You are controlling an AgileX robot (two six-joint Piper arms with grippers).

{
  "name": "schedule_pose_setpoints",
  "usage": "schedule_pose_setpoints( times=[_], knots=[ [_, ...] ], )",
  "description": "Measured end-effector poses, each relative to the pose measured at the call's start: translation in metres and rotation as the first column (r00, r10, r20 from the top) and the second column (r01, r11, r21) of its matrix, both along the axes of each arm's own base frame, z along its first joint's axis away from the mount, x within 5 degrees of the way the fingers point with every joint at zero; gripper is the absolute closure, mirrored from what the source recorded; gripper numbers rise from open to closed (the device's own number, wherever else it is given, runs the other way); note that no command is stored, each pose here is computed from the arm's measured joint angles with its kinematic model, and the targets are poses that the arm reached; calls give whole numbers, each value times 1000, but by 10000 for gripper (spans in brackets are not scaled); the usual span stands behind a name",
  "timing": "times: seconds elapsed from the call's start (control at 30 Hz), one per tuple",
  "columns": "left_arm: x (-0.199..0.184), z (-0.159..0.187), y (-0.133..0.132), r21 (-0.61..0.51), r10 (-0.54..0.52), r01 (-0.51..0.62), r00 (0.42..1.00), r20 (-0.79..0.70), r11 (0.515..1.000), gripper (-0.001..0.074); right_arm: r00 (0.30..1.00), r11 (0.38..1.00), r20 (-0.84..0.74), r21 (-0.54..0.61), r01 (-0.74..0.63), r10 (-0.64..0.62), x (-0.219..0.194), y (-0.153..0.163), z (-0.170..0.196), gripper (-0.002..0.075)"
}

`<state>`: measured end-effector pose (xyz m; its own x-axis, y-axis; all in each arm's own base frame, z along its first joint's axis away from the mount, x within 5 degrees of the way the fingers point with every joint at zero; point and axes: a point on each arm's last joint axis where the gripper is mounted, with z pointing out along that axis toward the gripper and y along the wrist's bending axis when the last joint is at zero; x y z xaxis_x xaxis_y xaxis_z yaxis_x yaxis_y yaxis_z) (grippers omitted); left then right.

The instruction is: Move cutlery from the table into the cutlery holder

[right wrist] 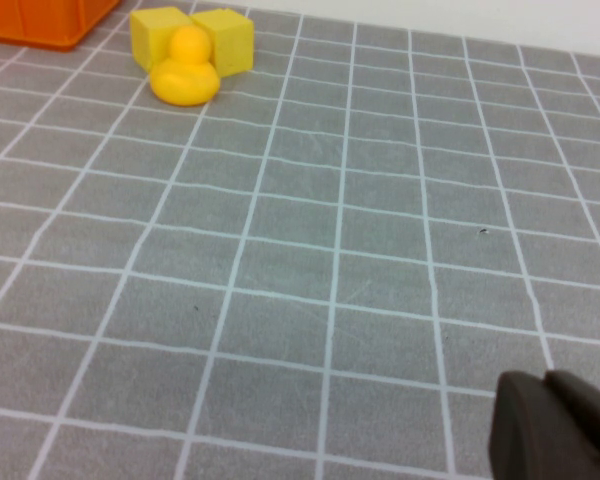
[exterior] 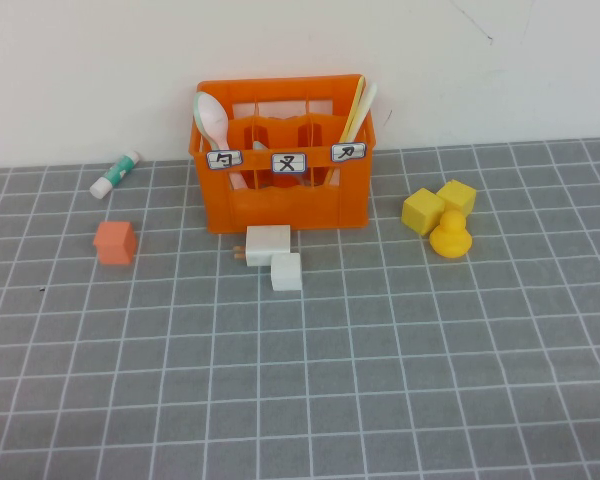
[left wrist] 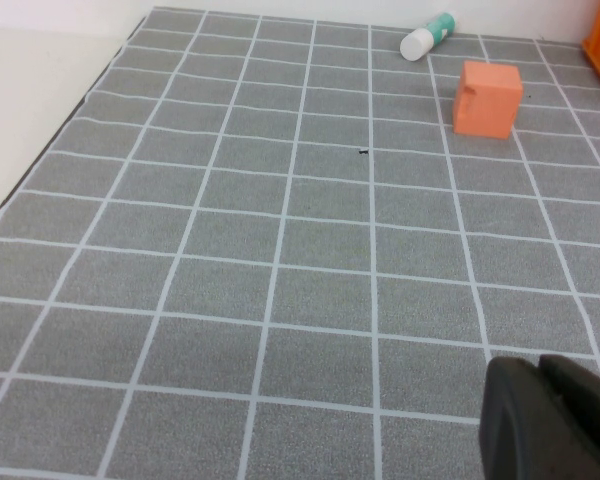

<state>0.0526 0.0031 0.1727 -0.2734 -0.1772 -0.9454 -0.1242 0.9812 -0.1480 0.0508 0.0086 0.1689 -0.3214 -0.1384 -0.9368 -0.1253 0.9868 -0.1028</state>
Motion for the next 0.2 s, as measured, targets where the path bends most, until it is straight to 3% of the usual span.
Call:
schedule_pose_setpoints(
  times=[0.2],
  knots=[
    [0,0,0,0,0,0,1000,0,1000,736,1000,1000,0,-2,-1,1,0,0,0,729]
  ],
)
